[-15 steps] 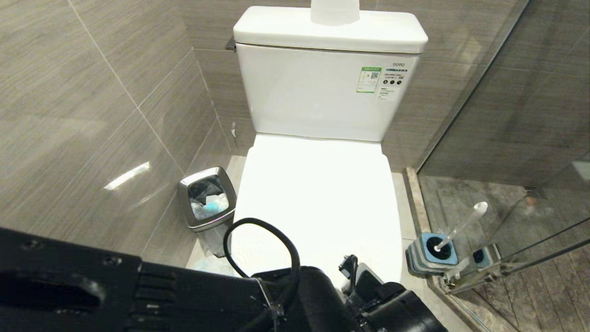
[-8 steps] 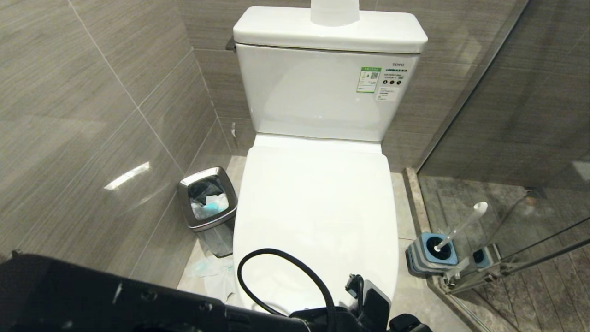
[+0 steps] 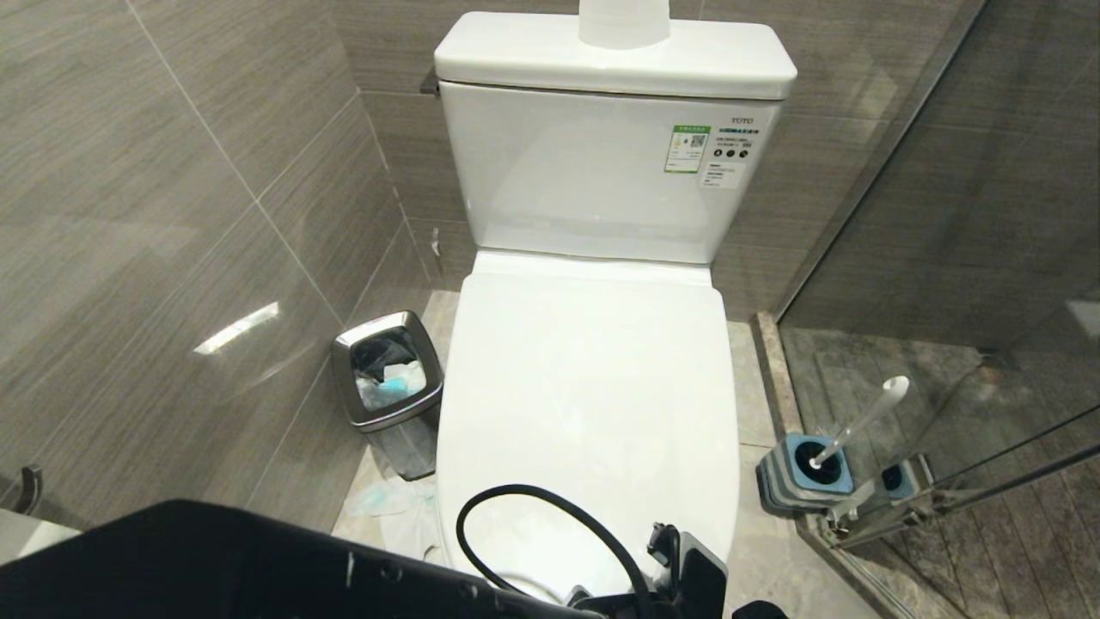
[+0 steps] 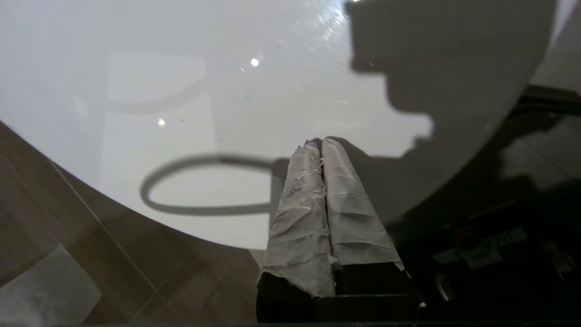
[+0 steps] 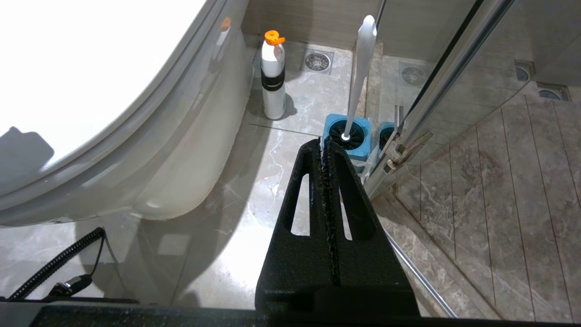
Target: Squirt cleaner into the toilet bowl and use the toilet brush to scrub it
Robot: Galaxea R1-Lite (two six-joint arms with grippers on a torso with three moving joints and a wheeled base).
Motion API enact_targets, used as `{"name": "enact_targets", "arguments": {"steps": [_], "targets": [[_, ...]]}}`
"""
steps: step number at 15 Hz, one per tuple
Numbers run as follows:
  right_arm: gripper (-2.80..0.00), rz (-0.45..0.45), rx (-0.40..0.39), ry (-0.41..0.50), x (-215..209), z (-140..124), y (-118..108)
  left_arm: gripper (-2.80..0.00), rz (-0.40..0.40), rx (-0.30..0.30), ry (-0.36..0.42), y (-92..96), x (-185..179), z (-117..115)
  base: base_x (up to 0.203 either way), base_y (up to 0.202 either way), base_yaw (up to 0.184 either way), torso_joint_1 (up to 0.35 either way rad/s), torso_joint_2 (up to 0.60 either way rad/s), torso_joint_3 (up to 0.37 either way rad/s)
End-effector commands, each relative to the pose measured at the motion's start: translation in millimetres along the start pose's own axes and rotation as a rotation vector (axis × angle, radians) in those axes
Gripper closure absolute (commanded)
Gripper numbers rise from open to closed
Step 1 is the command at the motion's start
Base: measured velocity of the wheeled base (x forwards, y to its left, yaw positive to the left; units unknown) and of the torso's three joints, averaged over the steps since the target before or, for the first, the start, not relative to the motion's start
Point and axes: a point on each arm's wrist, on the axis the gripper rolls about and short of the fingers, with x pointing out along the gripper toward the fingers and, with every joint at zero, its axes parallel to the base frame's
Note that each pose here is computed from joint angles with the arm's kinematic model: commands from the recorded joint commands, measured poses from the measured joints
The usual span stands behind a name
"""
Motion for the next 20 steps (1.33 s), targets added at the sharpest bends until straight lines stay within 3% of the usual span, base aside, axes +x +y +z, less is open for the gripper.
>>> {"name": "enact_targets", "arguments": {"steps": [1, 4, 6, 8, 11, 14, 16, 18, 20], "targets": [[0.0, 0.0, 0.0, 0.002, 0, 0, 0, 0.0, 0.031, -0.047, -0.059, 15.4, -15, 9, 0.0, 0.0, 0.0, 0.0, 0.0, 0.0], [0.0, 0.0, 0.0, 0.0, 0, 0, 0, 0.0, 0.033, -0.119, -0.185, 65.5, -56, 36, 0.0, 0.0, 0.0, 0.0, 0.0, 0.0], [0.0, 0.0, 0.0, 0.0, 0, 0, 0, 0.0, 0.047, -0.176, -0.26, 115.4, -81, 53, 0.0, 0.0, 0.0, 0.0, 0.0, 0.0], [0.0, 0.0, 0.0, 0.002, 0, 0, 0, 0.0, 0.113, -0.235, -0.299, 180.2, -96, 60, 0.0, 0.0, 0.0, 0.0, 0.0, 0.0], [0.0, 0.0, 0.0, 0.0, 0, 0, 0, 0.0, 0.184, -0.308, -0.306, 279.6, -107, 49, 0.0, 0.0, 0.0, 0.0, 0.0, 0.0], [0.0, 0.0, 0.0, 0.001, 0, 0, 0, 0.0, 0.198, -0.349, -0.357, 359.9, -132, 13, 0.0, 0.0, 0.0, 0.0, 0.0, 0.0], [0.0, 0.0, 0.0, 0.0, 0, 0, 0, 0.0, 0.208, -0.356, -0.421, 389.5, -159, -16, 0.0, 0.0, 0.0, 0.0, 0.0, 0.0], [0.0, 0.0, 0.0, 0.0, 0, 0, 0, 0.0, 0.2, -0.356, -0.462, 393.9, -185, -38, 0.0, 0.0, 0.0, 0.0, 0.0, 0.0], [0.0, 0.0, 0.0, 0.002, 0, 0, 0, 0.0, 0.208, -0.38, -0.44, 393.5, -194, -50, 0.0, 0.0, 0.0, 0.0, 0.0, 0.0]]}}
